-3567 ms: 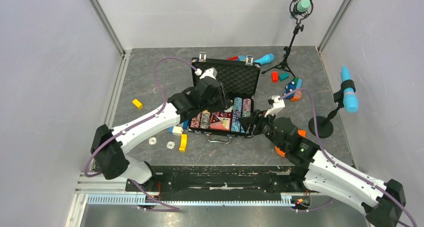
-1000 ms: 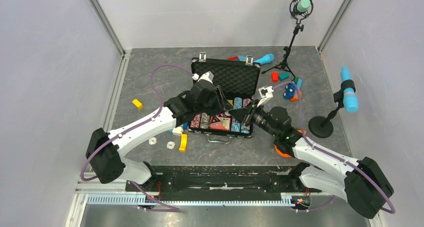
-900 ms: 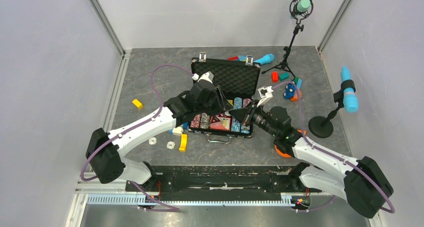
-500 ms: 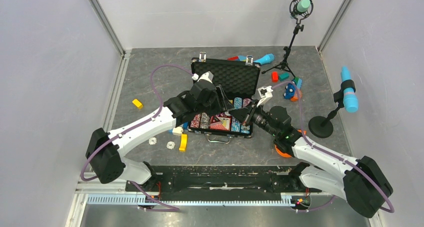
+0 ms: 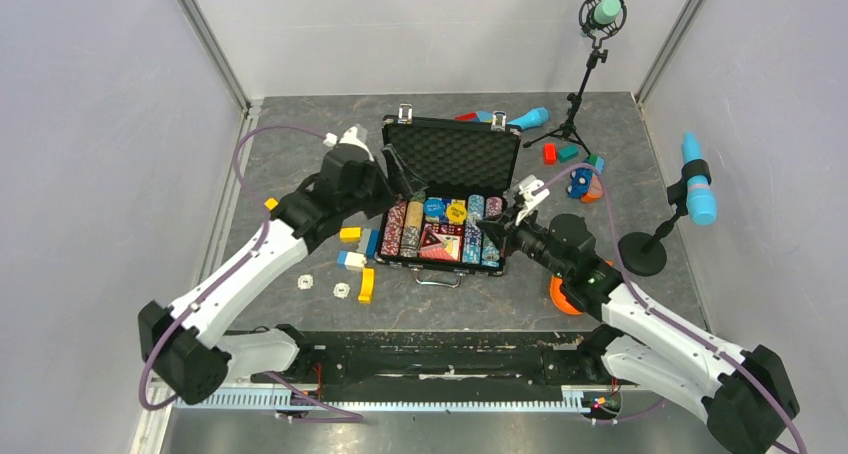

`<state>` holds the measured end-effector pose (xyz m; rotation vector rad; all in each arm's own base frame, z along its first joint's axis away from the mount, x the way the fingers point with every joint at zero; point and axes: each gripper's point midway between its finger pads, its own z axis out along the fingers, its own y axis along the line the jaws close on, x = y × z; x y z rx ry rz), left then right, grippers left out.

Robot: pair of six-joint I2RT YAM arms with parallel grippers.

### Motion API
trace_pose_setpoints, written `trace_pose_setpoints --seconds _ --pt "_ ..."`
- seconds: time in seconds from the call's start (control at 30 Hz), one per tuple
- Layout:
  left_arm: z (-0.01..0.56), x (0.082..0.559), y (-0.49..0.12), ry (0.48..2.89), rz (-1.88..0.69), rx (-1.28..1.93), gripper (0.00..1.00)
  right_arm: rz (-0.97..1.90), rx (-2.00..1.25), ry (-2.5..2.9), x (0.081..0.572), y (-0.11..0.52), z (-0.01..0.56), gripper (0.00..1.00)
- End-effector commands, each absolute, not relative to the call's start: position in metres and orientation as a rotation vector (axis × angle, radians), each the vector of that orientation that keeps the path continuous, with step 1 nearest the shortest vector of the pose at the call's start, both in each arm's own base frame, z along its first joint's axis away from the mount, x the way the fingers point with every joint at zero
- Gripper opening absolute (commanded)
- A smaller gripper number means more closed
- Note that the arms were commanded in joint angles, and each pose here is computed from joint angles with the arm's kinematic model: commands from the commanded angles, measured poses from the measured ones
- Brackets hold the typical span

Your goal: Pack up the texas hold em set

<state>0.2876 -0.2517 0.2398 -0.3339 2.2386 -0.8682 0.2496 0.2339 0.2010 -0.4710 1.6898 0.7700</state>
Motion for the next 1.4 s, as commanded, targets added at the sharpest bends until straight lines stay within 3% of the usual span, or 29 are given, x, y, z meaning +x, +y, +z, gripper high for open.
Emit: trace_pose_setpoints --seconds 0.0,0.33,0.97,1.37 --pt "0.233 0.270 -0.217 2.256 -0.774 -0.255 0.88 0.518 -0.729 1.598 0.257 0.219 0.212 0.00" --pt "0.206 0.236 -0.173 2.320 -0.606 -0.139 0.91 0.401 -1.269 1.742 0.235 0.217 0.167 0.00" --pt "0.169 0.211 -0.112 2.340 -0.283 -0.048 0.97 0.285 -1.470 1.886 0.233 0.197 0.112 0.00" --pt "0.169 0.214 -0.109 2.314 -0.262 -0.046 0.98 0.197 -1.521 1.870 0.249 0.196 0.109 0.00"
